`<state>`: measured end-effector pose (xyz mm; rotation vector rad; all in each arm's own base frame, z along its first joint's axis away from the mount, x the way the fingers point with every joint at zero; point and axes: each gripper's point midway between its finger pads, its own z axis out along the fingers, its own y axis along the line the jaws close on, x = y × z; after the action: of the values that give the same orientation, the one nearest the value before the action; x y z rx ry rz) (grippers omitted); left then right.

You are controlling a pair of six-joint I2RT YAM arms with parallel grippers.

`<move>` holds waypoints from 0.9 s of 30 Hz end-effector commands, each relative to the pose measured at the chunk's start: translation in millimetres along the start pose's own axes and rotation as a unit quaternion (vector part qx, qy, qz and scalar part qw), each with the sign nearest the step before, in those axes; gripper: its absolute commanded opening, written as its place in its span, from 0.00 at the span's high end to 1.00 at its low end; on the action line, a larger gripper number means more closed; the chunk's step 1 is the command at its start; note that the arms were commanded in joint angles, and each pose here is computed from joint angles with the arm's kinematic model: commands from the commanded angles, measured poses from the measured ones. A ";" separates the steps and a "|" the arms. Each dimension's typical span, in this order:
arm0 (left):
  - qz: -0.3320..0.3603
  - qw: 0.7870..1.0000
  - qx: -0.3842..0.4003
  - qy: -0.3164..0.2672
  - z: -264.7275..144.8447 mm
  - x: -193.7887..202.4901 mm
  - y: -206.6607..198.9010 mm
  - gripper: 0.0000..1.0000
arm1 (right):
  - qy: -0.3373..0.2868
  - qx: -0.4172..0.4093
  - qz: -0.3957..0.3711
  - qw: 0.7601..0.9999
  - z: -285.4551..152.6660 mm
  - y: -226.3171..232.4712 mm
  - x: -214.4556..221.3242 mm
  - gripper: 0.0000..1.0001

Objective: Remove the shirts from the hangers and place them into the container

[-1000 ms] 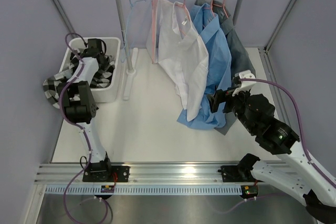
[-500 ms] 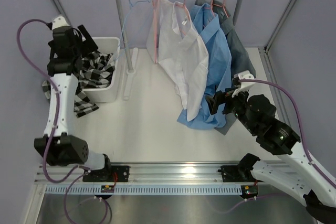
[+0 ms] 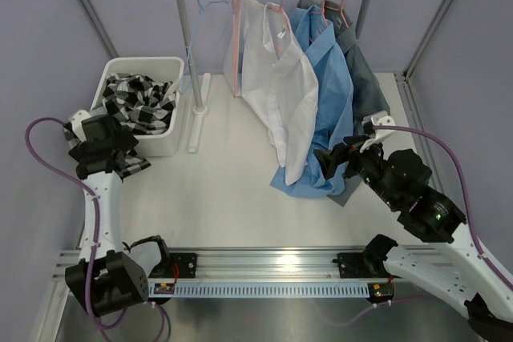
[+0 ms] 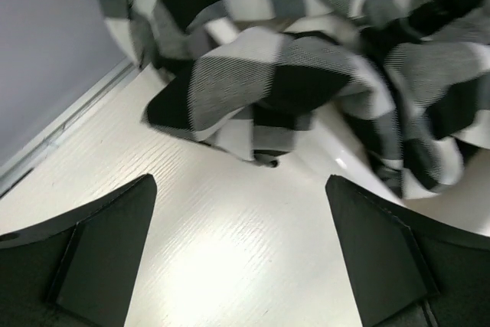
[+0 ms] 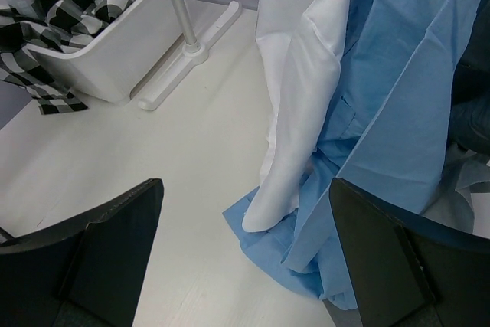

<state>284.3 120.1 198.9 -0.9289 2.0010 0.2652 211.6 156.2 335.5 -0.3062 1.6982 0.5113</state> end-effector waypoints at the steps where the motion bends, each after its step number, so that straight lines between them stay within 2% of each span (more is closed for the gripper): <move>1: -0.061 0.996 0.017 -0.067 -7.4 -36.6 0.4 0.02 | -0.017 -0.023 0.010 1.000 -6.7 8.9 -13.2 0.00; 6: -0.107 0.992 -0.002 -0.063 8.3 -33.6 12.4 0.02 | -0.017 -0.026 0.011 0.999 -7.9 9.8 -13.5 0.01; 13: -0.149 0.985 0.026 -0.079 24.3 -43.1 4.6 0.07 | -0.013 -0.030 0.012 0.999 -6.7 11.6 -11.6 0.01; 22: -0.150 0.986 0.027 -0.066 38.6 -45.0 -1.2 0.28 | -0.007 -0.033 0.012 0.999 -4.7 12.9 -9.3 0.00; 27: -0.143 0.987 0.024 -0.071 42.0 -51.8 -2.6 0.35 | -0.006 -0.038 0.014 0.999 -5.6 14.8 -8.5 0.01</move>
<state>311.6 155.9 182.7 -1.1591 1.8159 0.1374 206.9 162.8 335.4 -0.3307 1.7000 0.5559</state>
